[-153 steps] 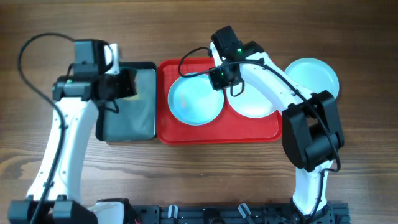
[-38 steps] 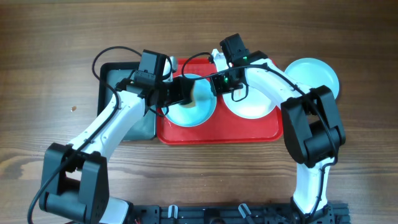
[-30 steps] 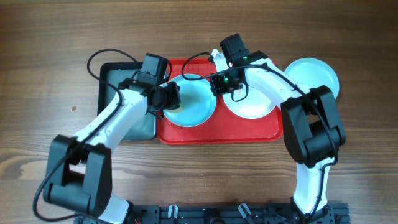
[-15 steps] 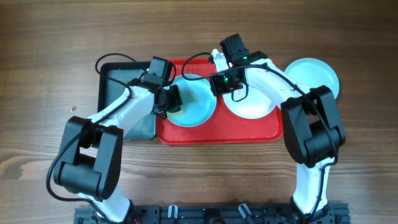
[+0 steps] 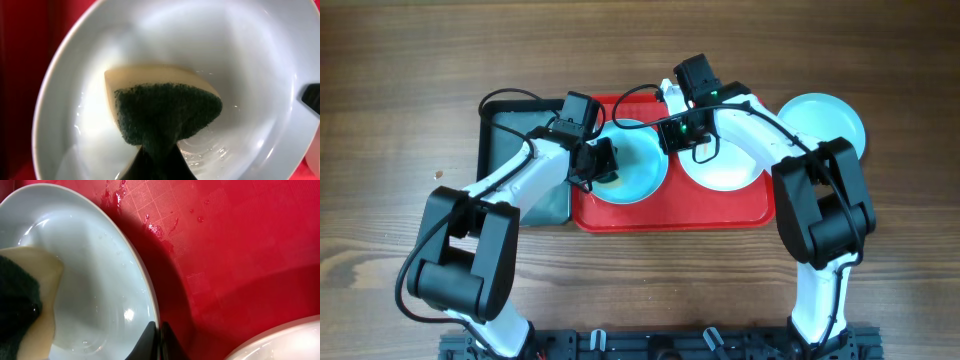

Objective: Clean dirty plates on tray and stack at the side
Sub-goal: 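Scrub the pale green plate with the sponge in the left gripper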

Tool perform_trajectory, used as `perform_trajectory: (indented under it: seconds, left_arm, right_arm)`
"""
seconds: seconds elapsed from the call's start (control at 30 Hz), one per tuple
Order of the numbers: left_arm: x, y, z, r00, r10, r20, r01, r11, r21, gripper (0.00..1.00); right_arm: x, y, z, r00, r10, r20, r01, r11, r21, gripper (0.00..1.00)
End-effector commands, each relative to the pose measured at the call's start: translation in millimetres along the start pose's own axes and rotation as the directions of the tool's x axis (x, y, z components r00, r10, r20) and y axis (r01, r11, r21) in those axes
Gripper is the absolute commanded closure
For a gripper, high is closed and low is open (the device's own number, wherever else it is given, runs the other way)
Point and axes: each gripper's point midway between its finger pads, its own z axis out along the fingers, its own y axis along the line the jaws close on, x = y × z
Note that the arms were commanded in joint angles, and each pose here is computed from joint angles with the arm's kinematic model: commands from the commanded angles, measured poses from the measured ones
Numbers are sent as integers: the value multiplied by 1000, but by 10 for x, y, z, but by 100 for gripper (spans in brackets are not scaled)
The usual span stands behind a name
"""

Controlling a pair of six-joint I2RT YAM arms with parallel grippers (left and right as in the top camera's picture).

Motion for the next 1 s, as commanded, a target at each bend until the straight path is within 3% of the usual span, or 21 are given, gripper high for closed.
perform_trajectory:
  seconds: [0.0,0.1,0.2,0.67,0.83,0.97]
  left_arm:
    - [28,-131,-113,1000,15,-14,-14,999,46,96]
    - [-169,-358,-559,995,37,97,-47,993,109,96]
    - [-301,-316,-778,980,40,195,-54,996,66,96]
    - [-77,200,-10,1000,9,30,-4,989,-147,96]
    - [50,152,154,999,8,-35,-11,993,-116,96]
    - [93,-64,241,998,20,-67,-20,1000,-6,96]
  right_arm:
    - [84,31,99,1000,5,-29,-6,1000,-23,96]
    - [84,31,99,1000,6,-29,-6,1000,-23,96]
    - [85,31,99,1000,5,-29,-6,1000,-23,96]
    - [85,31,99,1000,6,-30,-6,1000,-23,96]
    - [85,32,99,1000,6,-29,-6,1000,-23,96]
    - [85,32,99,1000,6,-29,-7,1000,-23,96]
